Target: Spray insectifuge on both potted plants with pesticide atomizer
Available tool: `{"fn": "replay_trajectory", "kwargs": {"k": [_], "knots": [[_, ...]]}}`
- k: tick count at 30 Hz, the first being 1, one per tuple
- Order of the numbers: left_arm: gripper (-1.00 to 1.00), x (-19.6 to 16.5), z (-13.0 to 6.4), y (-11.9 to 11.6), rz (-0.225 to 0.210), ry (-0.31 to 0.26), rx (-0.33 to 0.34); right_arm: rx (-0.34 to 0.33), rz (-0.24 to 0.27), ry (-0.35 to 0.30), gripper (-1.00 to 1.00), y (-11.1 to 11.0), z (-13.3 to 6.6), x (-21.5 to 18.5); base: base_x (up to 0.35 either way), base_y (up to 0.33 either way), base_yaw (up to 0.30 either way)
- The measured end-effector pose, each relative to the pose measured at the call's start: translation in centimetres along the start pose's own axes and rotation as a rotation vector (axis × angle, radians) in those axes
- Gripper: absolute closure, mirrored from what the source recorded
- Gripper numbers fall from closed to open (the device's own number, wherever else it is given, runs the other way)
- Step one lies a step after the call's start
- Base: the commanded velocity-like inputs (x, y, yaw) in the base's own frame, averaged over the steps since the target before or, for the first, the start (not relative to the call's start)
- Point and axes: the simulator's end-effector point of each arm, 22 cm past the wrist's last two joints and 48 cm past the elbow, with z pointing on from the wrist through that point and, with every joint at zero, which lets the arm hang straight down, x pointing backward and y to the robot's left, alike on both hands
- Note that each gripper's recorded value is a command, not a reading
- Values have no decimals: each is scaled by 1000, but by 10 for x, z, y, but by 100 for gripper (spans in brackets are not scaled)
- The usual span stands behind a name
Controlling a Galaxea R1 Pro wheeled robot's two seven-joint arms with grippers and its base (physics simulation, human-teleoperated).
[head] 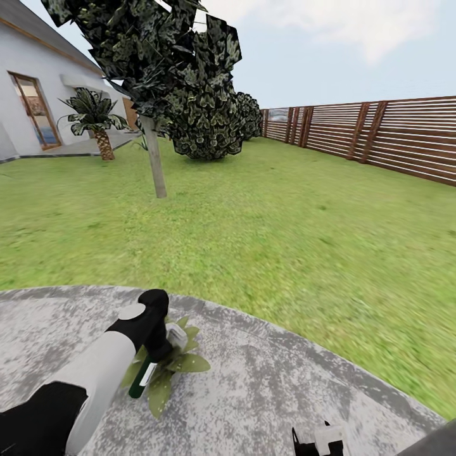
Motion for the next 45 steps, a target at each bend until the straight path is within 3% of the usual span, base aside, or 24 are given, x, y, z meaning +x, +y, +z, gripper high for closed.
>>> {"fn": "replay_trajectory", "kwargs": {"k": [6,20,28,38,45], "knots": [[100,-8,-7,-2,3,-23,-2,0,0,0,-100,0,0,0,151,0,0],[100,4,5,-2,-4,-1,8,-1,0,0,-100,0,0,0,38,0,1],[100,1,4,-5,0,-6,12,-3,2,0,-100,2,0,0,0,0,223],[100,-1,4,-6,4,-6,12,-3,1,1,-100,2,0,1,-256,-22,173],[100,3,5,-2,1,0,1,-2,1,0,-100,1,0,0,-90,245,4]]}}
